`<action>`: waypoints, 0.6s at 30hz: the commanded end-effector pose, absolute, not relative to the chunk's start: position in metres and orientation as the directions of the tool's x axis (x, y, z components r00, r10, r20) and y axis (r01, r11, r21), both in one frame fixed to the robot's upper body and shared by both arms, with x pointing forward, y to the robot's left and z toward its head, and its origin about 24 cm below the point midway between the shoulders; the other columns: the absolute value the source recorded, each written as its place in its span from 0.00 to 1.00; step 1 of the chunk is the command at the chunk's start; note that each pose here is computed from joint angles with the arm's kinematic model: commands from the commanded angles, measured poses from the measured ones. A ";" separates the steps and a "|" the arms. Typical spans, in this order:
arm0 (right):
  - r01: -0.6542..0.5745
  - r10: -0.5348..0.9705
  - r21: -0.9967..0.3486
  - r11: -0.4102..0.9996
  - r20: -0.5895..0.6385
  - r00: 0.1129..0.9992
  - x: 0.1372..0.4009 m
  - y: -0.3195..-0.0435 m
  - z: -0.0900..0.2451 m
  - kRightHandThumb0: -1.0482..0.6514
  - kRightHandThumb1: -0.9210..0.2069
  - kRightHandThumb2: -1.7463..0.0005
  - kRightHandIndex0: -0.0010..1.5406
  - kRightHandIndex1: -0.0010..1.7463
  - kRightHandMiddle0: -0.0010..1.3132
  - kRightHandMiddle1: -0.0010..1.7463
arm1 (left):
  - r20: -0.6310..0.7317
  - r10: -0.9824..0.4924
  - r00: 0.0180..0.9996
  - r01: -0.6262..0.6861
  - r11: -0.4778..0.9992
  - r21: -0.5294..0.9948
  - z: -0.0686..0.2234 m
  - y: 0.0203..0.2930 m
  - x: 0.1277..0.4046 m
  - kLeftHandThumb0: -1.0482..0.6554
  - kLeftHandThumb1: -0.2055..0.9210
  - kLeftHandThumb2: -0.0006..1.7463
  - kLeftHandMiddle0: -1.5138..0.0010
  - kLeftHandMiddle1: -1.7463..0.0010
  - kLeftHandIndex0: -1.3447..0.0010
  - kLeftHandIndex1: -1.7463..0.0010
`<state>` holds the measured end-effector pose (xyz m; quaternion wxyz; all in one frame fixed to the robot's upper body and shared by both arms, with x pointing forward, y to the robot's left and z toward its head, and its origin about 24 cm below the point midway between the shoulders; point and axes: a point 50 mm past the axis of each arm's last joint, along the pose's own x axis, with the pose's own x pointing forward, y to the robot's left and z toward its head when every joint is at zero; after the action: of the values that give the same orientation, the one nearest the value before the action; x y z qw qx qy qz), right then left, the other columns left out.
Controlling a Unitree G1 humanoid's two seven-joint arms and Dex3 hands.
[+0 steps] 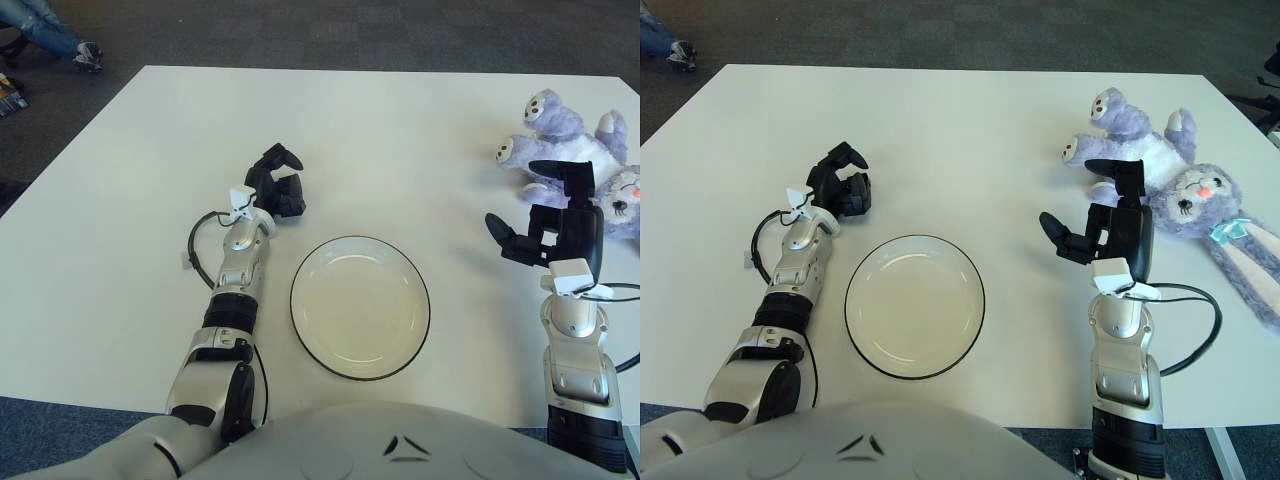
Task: Put the doll into the plate.
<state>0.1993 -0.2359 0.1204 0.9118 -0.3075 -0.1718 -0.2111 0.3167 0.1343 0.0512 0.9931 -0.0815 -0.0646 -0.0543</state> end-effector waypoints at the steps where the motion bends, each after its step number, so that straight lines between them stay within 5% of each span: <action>1: 0.540 -0.265 -0.525 0.658 0.510 0.819 0.195 -0.238 0.130 0.12 0.42 0.54 0.85 1.00 0.00 0.65 | 0.087 -0.076 0.993 0.089 0.984 -0.152 0.036 0.137 0.310 0.31 0.39 0.81 0.17 0.00 0.49 0.00; 3: 0.568 -0.259 -0.547 0.615 0.540 0.801 0.192 -0.240 0.134 0.11 0.39 0.55 0.77 1.00 0.00 0.63 | 0.090 -0.075 0.993 0.088 0.985 -0.150 0.036 0.137 0.310 0.31 0.39 0.81 0.17 0.00 0.49 0.00; 5: 0.591 -0.257 -0.566 0.574 0.561 0.787 0.190 -0.243 0.137 0.12 0.37 0.56 0.51 1.00 0.00 0.62 | 0.092 -0.074 0.993 0.087 0.985 -0.148 0.037 0.137 0.310 0.31 0.39 0.81 0.16 0.00 0.49 0.00; 7: 0.610 -0.257 -0.578 0.542 0.577 0.775 0.188 -0.244 0.139 0.11 0.35 0.56 0.29 0.85 0.00 0.61 | 0.094 -0.074 0.993 0.088 0.985 -0.148 0.037 0.137 0.310 0.31 0.39 0.81 0.16 0.00 0.49 0.00; 8: 0.617 -0.256 -0.581 0.532 0.583 0.771 0.188 -0.244 0.140 0.11 0.33 0.57 0.19 0.65 0.00 0.61 | 0.095 -0.075 0.993 0.088 0.985 -0.148 0.037 0.137 0.310 0.31 0.39 0.81 0.16 0.00 0.49 0.00; 11: 0.629 -0.254 -0.585 0.512 0.596 0.761 0.187 -0.244 0.141 0.10 0.31 0.58 0.06 0.42 0.00 0.61 | 0.098 -0.074 0.992 0.088 0.985 -0.149 0.037 0.137 0.310 0.32 0.39 0.81 0.16 0.00 0.49 0.00; 18: 0.667 -0.244 -0.597 0.445 0.636 0.732 0.181 -0.243 0.148 0.06 0.24 0.63 0.01 0.39 0.00 0.61 | 0.106 -0.076 0.991 0.091 0.985 -0.147 0.036 0.136 0.310 0.32 0.40 0.81 0.15 0.00 0.50 0.00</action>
<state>0.1848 -0.2433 0.1416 0.8312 -0.4324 -0.2220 -0.2699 0.3177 0.1340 0.0517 0.9930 -0.0775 -0.0729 -0.0510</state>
